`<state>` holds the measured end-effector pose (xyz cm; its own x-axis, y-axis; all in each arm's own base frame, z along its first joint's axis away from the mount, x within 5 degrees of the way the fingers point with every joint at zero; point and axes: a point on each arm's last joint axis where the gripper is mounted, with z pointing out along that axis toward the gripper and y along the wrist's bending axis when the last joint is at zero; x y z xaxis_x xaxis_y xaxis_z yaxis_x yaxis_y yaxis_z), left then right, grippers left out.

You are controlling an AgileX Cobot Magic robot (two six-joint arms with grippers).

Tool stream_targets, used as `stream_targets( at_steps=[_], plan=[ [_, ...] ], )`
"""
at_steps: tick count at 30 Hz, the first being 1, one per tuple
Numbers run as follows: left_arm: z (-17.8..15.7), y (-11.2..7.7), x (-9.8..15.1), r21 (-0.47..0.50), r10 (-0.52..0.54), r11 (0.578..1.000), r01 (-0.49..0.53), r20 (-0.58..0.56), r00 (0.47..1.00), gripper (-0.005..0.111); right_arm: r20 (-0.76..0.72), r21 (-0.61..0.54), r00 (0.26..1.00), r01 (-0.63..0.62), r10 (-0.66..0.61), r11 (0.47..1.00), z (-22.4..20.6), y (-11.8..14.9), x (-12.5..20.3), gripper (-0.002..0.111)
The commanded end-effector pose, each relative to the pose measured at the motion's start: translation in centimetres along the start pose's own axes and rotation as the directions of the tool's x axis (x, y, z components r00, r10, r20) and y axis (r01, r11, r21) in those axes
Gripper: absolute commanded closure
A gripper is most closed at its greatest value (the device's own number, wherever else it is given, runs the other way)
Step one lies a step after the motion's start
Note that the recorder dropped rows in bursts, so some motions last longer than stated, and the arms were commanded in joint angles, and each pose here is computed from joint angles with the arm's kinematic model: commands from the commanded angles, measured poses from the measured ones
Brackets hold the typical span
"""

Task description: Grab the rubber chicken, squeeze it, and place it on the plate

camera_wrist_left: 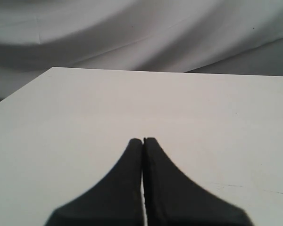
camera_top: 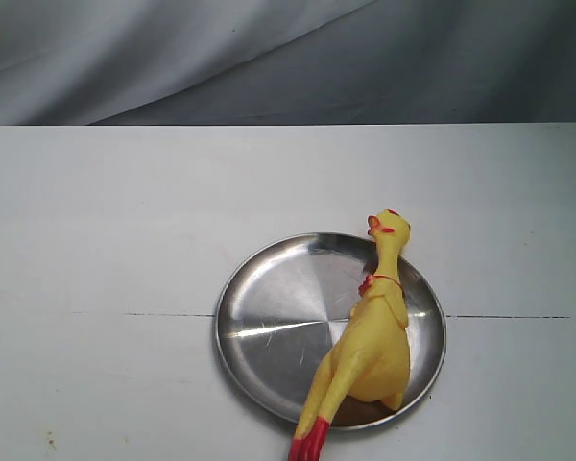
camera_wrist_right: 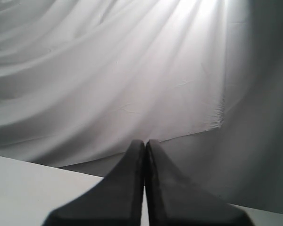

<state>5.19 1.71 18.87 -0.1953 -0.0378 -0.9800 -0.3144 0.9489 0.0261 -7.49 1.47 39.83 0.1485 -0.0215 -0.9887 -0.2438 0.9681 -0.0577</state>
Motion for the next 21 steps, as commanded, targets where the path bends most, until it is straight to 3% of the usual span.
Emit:
stream_targets(
  at_steps=[1,8,12,21],
  plan=[
    [0.0,0.0,0.1,-0.001,-0.010,1.000,0.010,0.001,1.000,0.107,-0.005,-0.006,1.000,-0.011,0.011,1.000,0.0,0.1,0.2,0.108],
    [0.0,0.0,0.1,-0.001,-0.010,1.000,0.010,0.001,1.000,0.107,-0.058,0.083,0.998,-0.001,0.005,0.997,1.4,-1.0,1.8,0.108],
    [0.0,0.0,0.1,-0.001,-0.010,1.000,0.010,0.001,1.000,0.107,-0.087,0.176,0.995,-0.039,0.055,0.984,4.5,-2.4,5.6,0.108],
    [0.0,0.0,0.1,-0.001,-0.010,1.000,0.010,0.001,1.000,0.107,-0.181,0.193,0.981,-0.040,0.076,0.980,8.9,-3.1,16.1,0.108]
  ],
)
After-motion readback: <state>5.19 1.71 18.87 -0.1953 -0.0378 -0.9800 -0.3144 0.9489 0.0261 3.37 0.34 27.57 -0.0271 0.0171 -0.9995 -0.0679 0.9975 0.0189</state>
